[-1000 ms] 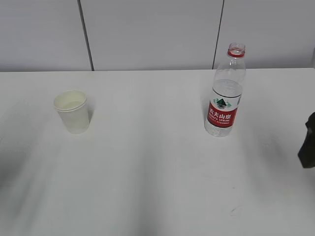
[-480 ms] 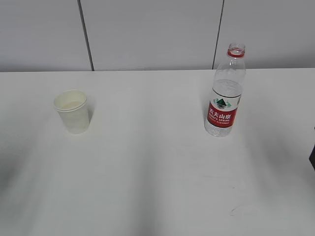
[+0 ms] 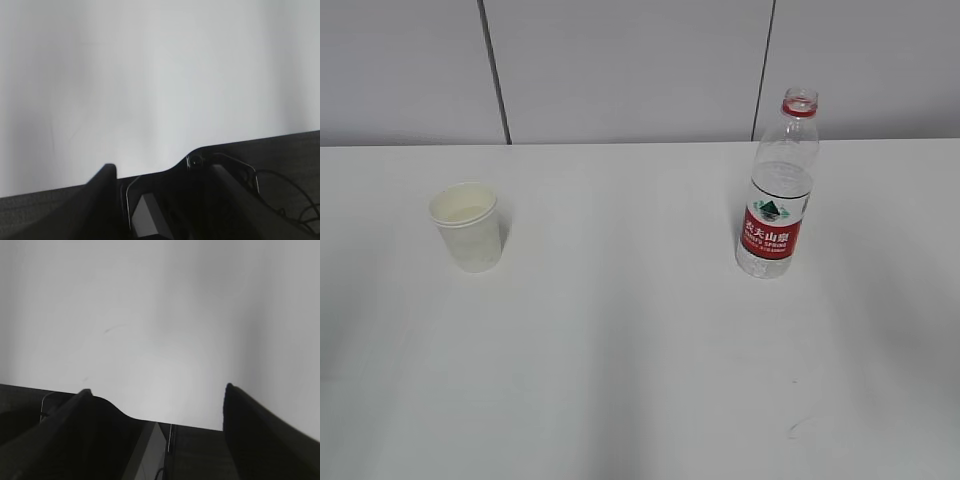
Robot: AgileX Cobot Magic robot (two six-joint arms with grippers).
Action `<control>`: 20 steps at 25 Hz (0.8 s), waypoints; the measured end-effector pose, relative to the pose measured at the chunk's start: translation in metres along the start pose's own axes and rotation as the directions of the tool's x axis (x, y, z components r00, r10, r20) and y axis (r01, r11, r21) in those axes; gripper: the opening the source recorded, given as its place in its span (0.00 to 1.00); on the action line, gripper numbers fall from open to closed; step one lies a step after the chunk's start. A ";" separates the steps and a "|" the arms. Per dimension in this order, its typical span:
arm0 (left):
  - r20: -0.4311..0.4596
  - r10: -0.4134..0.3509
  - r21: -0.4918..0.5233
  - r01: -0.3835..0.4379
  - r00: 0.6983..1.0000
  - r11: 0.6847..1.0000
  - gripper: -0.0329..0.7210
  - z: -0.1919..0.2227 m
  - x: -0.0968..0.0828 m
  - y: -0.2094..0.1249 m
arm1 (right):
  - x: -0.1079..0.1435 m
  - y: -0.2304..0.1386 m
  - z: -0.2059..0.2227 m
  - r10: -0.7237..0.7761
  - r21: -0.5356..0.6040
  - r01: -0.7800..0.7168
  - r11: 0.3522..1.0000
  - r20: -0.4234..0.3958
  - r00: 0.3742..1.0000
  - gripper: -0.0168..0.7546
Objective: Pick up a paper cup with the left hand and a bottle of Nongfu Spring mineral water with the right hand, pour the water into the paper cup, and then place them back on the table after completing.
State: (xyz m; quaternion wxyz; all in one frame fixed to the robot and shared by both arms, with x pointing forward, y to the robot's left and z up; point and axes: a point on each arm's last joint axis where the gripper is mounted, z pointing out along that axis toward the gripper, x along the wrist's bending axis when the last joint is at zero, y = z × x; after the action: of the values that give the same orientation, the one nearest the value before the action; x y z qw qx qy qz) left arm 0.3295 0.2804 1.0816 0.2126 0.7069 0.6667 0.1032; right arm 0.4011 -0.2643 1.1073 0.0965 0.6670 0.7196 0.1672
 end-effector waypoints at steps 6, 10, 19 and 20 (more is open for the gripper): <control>-0.026 0.039 -0.205 -0.043 0.999 0.978 0.53 -0.033 0.003 -0.033 | -0.002 -0.035 -0.047 -0.028 -0.201 0.024 0.979 -0.019 0.999 0.78; -0.049 0.051 -0.315 -0.064 0.998 0.947 0.53 -0.048 0.005 -0.053 | -0.005 -0.066 -0.072 -0.054 -0.336 0.044 0.941 -0.020 0.998 0.78; -0.046 0.064 -0.488 -0.079 0.997 0.869 0.53 -0.066 0.007 -0.090 | -0.014 -0.139 -0.064 -0.068 -0.461 0.050 0.886 -0.023 0.997 0.78; -0.046 0.065 -0.501 -0.080 0.997 0.862 0.53 -0.067 0.007 -0.093 | -0.015 -0.145 -0.060 -0.069 -0.468 0.050 0.883 -0.024 0.997 0.78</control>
State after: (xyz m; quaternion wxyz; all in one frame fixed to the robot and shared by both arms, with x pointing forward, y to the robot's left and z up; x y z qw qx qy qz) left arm 0.2174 0.2998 1.0992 0.3760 0.6502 0.5927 0.2908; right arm 0.2458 -0.2938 1.1082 0.2449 0.5985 0.6801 0.3454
